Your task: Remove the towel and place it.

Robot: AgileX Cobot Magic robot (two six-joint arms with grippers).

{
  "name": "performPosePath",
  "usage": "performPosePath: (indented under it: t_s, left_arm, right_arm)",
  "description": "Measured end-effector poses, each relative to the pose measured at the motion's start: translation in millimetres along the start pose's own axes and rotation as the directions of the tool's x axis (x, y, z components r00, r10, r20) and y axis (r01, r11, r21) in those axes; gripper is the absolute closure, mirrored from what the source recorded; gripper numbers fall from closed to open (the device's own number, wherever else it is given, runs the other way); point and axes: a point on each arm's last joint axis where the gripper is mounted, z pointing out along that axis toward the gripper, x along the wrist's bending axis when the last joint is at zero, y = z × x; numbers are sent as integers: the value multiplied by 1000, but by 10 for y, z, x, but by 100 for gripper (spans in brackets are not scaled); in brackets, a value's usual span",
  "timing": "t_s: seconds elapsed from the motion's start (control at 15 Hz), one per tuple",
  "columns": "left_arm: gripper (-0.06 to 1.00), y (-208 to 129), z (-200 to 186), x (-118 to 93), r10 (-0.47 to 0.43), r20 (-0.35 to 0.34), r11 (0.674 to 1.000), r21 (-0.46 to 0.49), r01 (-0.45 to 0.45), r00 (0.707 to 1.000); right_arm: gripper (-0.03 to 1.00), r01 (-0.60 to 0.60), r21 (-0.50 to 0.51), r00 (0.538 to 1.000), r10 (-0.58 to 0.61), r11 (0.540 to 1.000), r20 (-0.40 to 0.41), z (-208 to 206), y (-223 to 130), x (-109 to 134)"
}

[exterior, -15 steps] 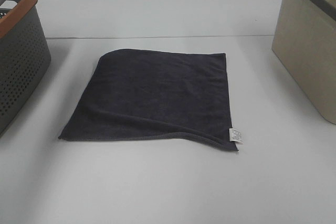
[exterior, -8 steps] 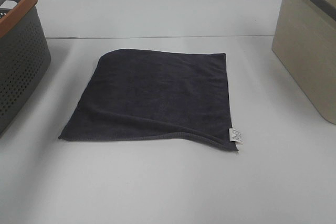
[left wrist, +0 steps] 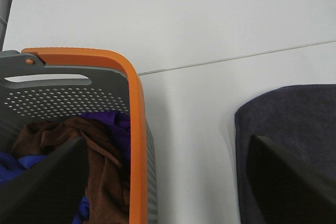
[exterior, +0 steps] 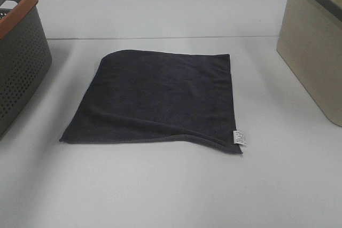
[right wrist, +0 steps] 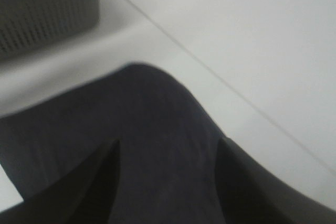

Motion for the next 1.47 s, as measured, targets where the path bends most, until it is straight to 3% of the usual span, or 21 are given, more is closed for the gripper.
performPosePath:
  t_s: [0.13, 0.33, 0.4, 0.6, 0.67, 0.93, 1.07, 1.47]
  left_arm:
    - [18, -36, -1, 3, -1, -4, 999, 40, 1, 1000]
    - [18, -108, -11, 8, -5, -9, 993, 119, 6, 1000]
    - [18, -124, -43, 10, -23, -10, 990, 142, 24, 1000]
    - [18, -93, -204, 21, -55, -8, 990, 132, 56, 998]
    - [18, -80, -313, 34, -58, -10, 990, 131, 59, 998]
    - [-1, -130, -838, 92, -79, -25, 977, 195, 83, 997]
    - [-2, -219, -1070, 112, -122, -31, 977, 170, 125, 992]
    - [-2, -985, -1548, 122, -175, -24, 976, 127, 177, 984]
  right_arm:
    - [41, -110, 200, 990, 90, 974, 105, -28, -92, -180]
    - [40, -291, 280, 950, 243, 915, 196, -189, -168, -476]
    - [37, -383, 317, 920, 326, 867, 219, -307, -283, -656]
    - [26, -483, 413, 875, 406, 772, 265, -483, -543, -884]
    - [24, -497, 414, 867, 413, 762, 280, -549, -571, -923]
    - [23, -488, 292, 858, 392, 822, 332, -1153, -357, -788]
    - [23, -481, 261, 858, 387, 837, 337, -1385, -363, -657]
    - [23, -477, 223, 856, 392, 850, 338, -1815, -851, -87]
